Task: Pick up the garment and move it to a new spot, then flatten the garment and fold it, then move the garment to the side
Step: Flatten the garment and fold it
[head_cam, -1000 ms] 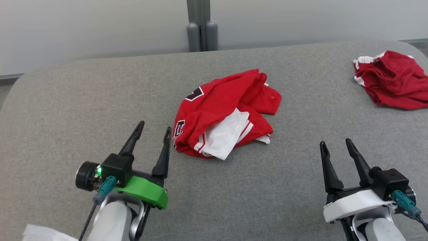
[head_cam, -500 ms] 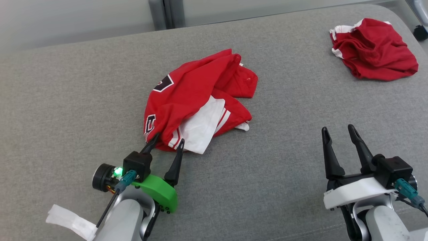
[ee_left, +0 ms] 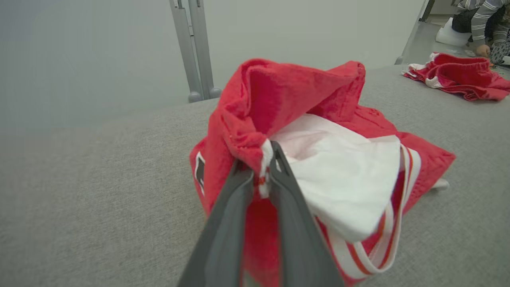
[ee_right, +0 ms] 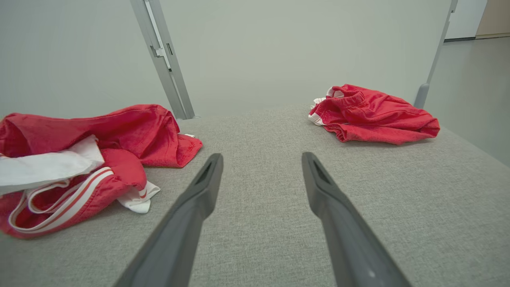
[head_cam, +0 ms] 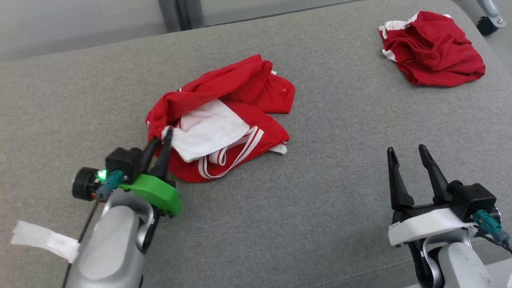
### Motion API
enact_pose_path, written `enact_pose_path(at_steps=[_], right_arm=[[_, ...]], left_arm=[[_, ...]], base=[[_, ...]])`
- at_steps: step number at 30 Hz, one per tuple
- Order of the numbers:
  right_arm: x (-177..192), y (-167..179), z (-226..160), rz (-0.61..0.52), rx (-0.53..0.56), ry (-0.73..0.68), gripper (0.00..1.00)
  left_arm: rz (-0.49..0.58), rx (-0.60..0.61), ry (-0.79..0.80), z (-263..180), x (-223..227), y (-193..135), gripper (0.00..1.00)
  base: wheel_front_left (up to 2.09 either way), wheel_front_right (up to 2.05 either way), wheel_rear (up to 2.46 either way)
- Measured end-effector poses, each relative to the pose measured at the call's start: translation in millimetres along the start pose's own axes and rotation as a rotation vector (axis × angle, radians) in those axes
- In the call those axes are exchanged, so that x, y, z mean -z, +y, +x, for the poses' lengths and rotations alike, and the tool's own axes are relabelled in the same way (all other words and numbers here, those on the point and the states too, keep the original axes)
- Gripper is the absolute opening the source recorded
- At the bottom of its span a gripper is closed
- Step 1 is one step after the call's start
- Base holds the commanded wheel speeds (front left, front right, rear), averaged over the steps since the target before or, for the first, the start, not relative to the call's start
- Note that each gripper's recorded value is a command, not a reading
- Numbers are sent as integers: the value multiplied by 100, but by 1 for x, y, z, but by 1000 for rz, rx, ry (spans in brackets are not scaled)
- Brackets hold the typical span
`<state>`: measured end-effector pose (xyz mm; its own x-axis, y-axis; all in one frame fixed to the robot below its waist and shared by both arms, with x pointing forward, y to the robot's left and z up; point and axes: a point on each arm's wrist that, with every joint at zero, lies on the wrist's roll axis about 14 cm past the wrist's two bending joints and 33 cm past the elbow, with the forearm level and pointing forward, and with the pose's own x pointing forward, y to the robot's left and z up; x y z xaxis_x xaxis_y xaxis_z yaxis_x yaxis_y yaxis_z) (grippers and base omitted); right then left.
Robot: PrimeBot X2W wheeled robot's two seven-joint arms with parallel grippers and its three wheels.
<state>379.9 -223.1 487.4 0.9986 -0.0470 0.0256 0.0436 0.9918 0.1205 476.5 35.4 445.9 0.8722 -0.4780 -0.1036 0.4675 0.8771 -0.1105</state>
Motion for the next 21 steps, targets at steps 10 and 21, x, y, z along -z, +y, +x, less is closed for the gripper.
enact_pose_path(at_steps=[10, 21], right_arm=[[-5, 14, -4, 31, -25, -19, 100], [-2, 34, -2, 56, -75, -16, 100]], left_arm=[[217, -119, -216, -21, -95, 69, 0], [302, -157, -253, -65, -111, 81, 0]], base=[[0, 0, 0], [0, 0, 0]])
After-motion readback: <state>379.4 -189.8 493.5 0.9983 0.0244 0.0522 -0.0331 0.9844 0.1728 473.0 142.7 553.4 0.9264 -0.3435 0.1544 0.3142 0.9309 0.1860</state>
